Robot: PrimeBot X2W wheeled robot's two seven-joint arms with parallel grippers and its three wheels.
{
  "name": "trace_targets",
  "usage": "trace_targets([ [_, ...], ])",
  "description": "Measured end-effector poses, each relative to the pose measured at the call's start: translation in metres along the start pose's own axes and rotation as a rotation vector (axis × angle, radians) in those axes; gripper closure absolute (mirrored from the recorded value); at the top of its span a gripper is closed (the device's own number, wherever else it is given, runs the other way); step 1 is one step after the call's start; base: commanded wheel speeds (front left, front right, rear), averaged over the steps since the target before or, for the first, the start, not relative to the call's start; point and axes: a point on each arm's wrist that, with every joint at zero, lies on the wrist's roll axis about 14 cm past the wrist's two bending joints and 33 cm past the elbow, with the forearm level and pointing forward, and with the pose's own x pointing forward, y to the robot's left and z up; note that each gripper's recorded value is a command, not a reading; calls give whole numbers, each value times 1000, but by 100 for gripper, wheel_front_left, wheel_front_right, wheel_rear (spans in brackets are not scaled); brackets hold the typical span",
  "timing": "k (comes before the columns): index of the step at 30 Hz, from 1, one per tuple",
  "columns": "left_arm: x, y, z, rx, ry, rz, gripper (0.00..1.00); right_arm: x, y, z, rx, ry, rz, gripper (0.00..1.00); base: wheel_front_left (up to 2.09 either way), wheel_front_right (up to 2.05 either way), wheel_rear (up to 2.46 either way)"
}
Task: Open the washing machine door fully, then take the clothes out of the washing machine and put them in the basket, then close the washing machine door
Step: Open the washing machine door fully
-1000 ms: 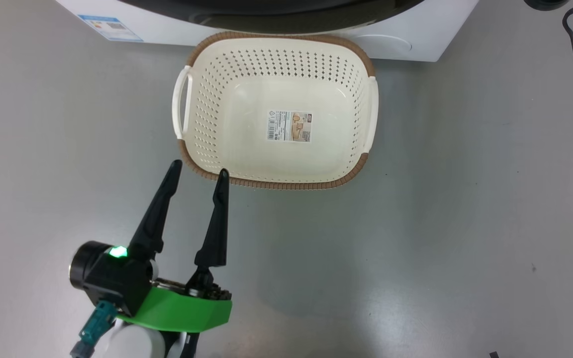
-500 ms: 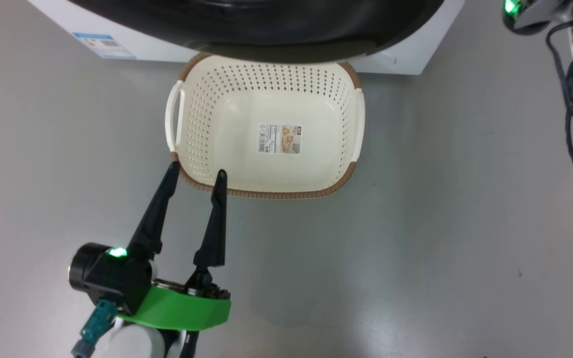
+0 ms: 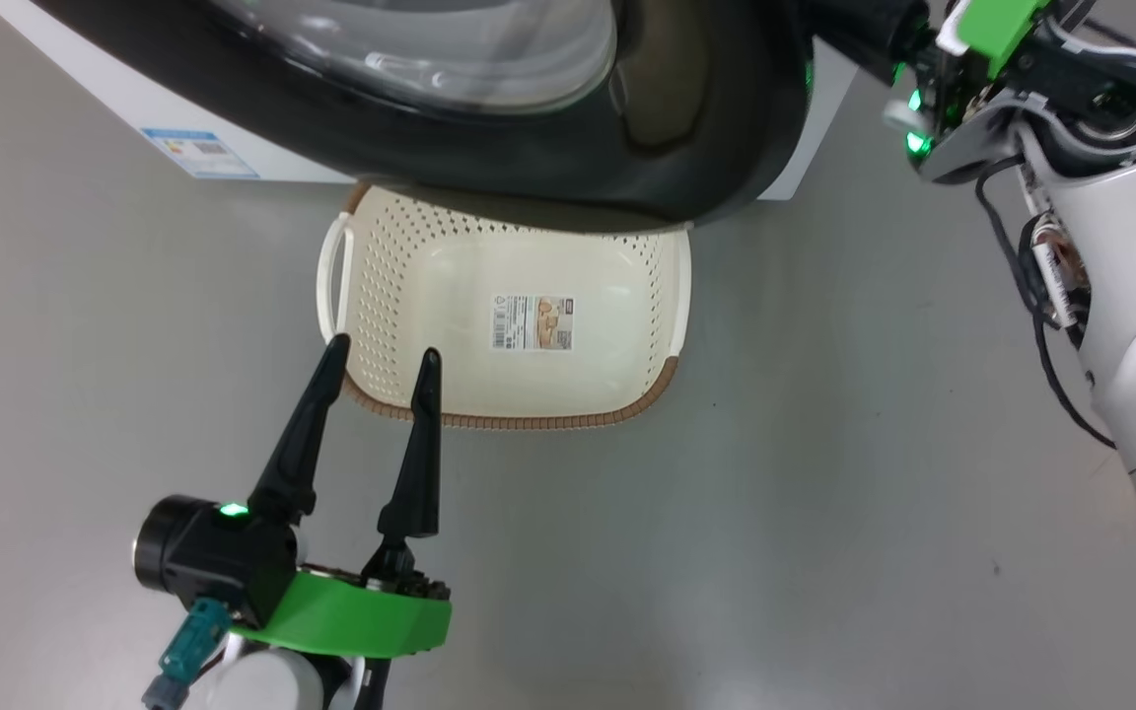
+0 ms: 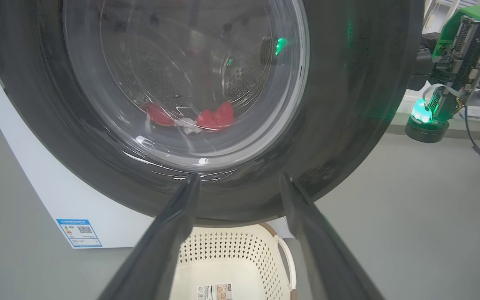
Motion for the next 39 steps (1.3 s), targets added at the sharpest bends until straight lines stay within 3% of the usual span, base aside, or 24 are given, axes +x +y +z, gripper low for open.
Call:
trace_targets([
  [10,-7,-4,9,-13,-18,-4,0,-9,-1,-20,-1,24,-41,100,0,0,0],
  [16,-5,-5,6,-16,-12,-7,0,-12,-10,-9,17,-59,-61,100,0,0,0],
  [17,-5,-5,6,-16,-11,-8,0,-13,-11,-4,21,-90,-61,70,0,0,0],
  [18,-4,-5,5,-17,-9,-9,0,-15,-12,2,25,-131,-61,20,0,0,0],
  [19,-4,-6,4,-20,-8,-9,0,-17,-13,8,29,-172,-60,0,0,0,0],
  [33,5,-16,-2,-44,-1,-35,0,-80,-36,49,-32,-590,-84,0,0,0,0],
  [39,8,-18,-2,-49,-4,-40,0,-116,-45,56,-182,-751,-151,0,0,0,0],
])
